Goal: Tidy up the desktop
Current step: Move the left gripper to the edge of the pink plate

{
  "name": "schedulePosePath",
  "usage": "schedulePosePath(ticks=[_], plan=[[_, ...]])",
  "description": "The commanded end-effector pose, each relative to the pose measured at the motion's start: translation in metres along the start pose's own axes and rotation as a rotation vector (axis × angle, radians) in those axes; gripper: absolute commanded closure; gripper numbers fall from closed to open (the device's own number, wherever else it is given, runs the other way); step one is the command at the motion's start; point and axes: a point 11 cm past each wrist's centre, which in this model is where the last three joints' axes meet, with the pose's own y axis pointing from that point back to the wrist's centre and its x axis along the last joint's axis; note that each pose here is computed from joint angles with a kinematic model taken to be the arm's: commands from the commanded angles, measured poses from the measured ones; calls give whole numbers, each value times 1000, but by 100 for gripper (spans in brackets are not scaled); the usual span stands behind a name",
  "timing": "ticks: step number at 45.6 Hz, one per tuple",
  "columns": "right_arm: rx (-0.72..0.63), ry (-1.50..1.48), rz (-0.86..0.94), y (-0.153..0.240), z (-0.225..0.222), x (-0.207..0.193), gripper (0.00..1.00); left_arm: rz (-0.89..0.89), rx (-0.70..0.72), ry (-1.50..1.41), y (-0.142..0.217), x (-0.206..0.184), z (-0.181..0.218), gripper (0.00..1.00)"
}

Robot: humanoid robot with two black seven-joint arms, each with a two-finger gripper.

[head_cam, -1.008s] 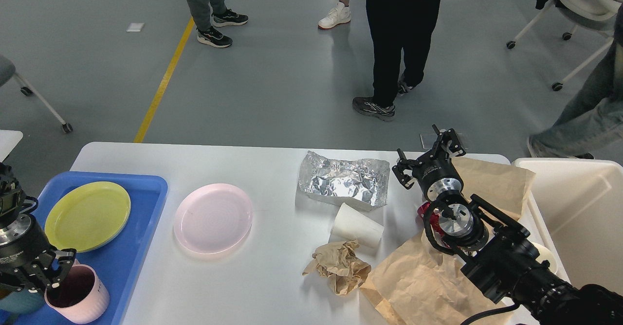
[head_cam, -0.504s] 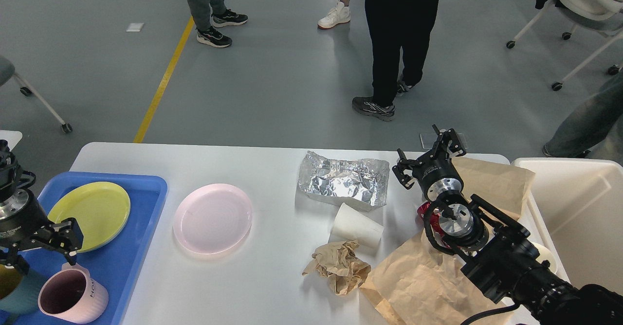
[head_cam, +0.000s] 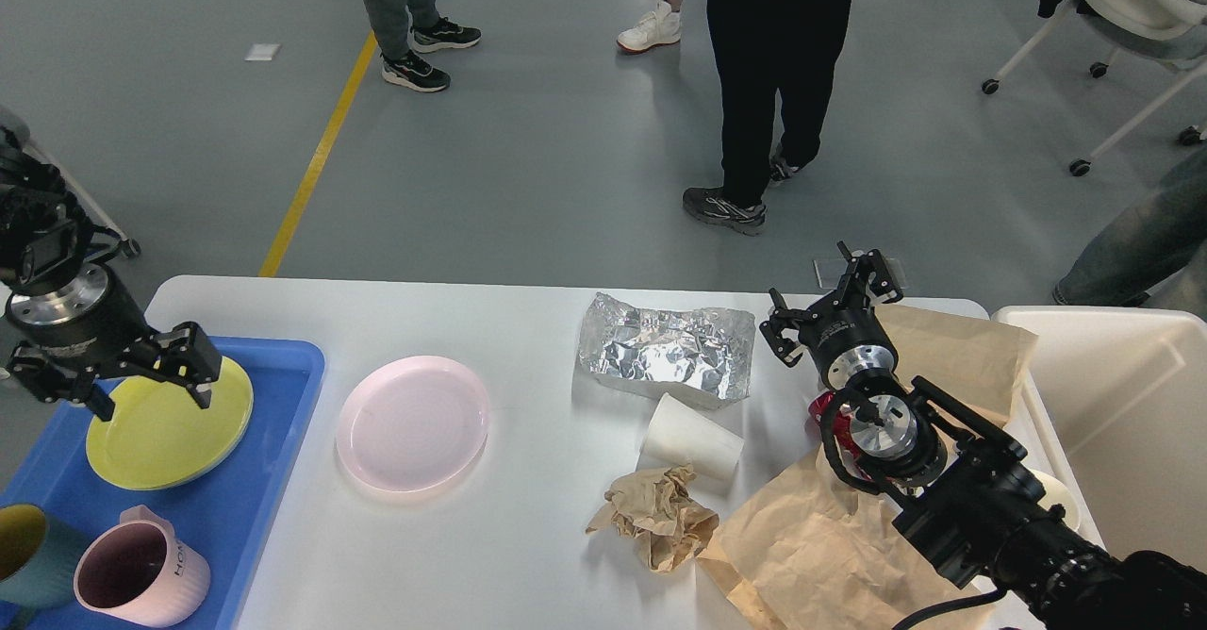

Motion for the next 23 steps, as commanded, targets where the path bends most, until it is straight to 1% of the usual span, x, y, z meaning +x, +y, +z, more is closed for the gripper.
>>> schedulePosePath(ticks=[1, 5, 11, 23], plan=[[0, 0, 0, 0, 0, 0, 0, 16, 4, -78, 12, 6, 36, 7], [0, 0, 0, 0, 0, 0, 0, 17, 2, -109, 17, 7, 50, 7], [0, 0, 0, 0, 0, 0, 0, 7, 2, -137, 13, 5, 63, 6], [1, 1, 1, 0, -1, 0, 0, -83, -30, -156, -29, -15, 77, 6]])
